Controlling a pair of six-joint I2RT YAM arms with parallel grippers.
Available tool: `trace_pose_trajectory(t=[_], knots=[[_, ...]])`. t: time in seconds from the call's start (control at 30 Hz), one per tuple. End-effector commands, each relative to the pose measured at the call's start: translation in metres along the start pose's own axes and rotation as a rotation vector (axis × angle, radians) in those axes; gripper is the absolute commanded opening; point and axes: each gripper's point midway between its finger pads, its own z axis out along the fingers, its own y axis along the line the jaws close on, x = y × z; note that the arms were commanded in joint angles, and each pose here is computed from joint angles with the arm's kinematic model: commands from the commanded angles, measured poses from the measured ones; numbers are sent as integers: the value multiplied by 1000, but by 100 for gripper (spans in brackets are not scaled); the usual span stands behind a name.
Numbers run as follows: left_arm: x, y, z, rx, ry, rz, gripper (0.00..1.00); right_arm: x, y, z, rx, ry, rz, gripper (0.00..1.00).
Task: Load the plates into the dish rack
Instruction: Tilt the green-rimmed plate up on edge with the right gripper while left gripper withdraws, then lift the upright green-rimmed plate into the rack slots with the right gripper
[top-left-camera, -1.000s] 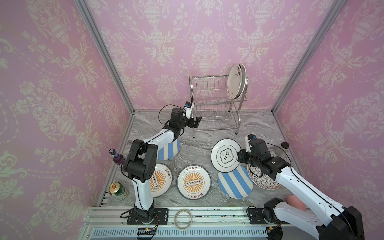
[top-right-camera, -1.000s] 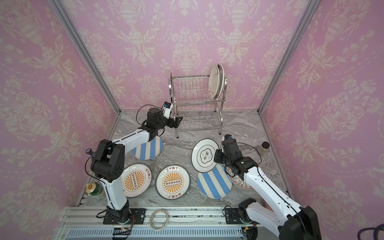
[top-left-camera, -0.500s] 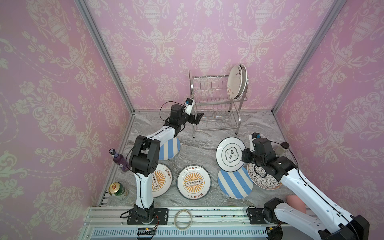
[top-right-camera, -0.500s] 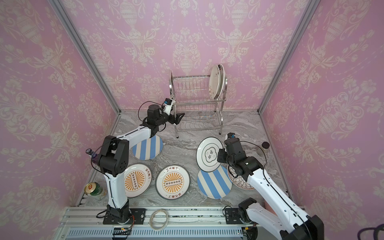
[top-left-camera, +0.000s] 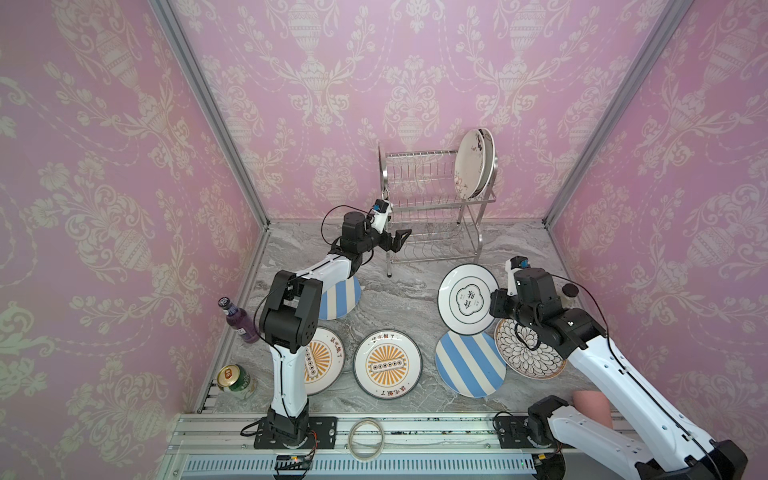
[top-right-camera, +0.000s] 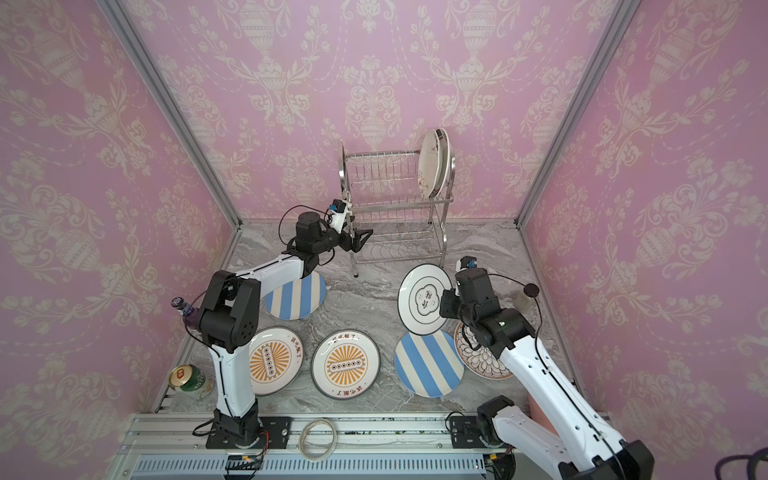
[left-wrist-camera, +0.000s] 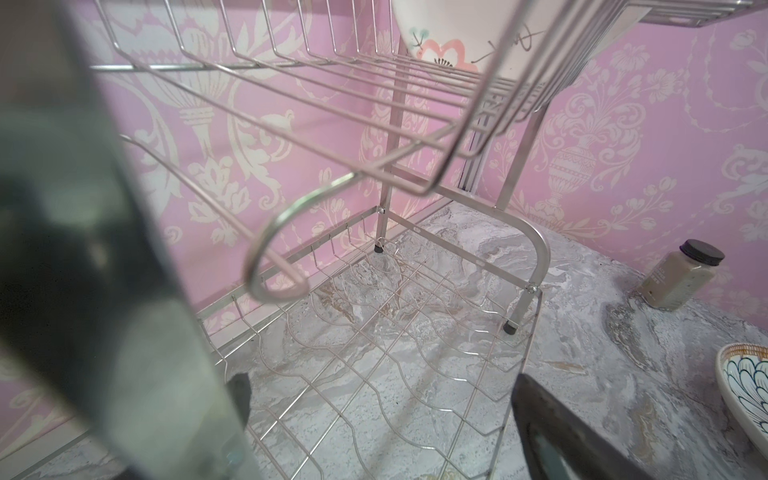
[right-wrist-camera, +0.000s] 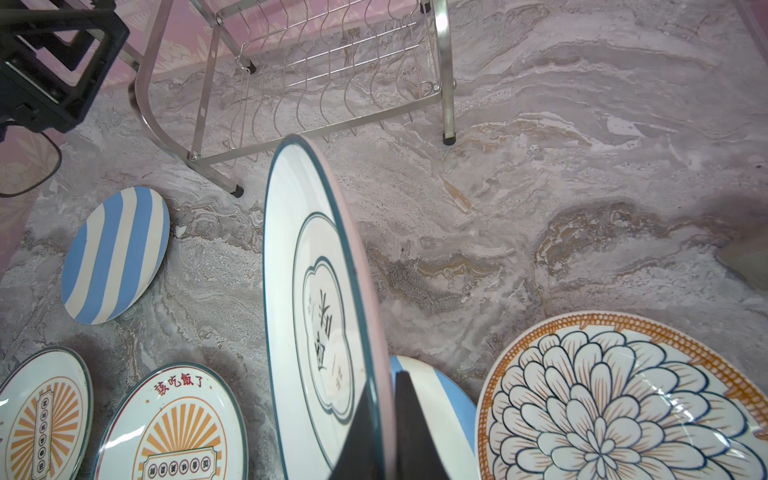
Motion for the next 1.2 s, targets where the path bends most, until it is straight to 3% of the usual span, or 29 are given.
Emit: trace_pose_trajectory(t=[0.0,0.27,0.47,0.67,0.87,1.17], knots=[[-15,-39,-4,107,-48,-16,99,-22,2,-16,-6,-71,-21,0],[4,-42,-18,80,-20,-70,99,-34,3,-33,5,-77,-84,0],[5,-21,-35,-80,44,-63,99,-59,9,-49,18,-101,-164,0],[1,-7,-76,-244,82,-81,99,-113,40,-88,-71,-201,-215,0],[-5,0,-126,-405,112,-98,99,-169,68,-103,-95,-274,-287,0],[-7,-21,-174,-428,132,-145,99,-268,106,-126,-110,-490,-301,0]])
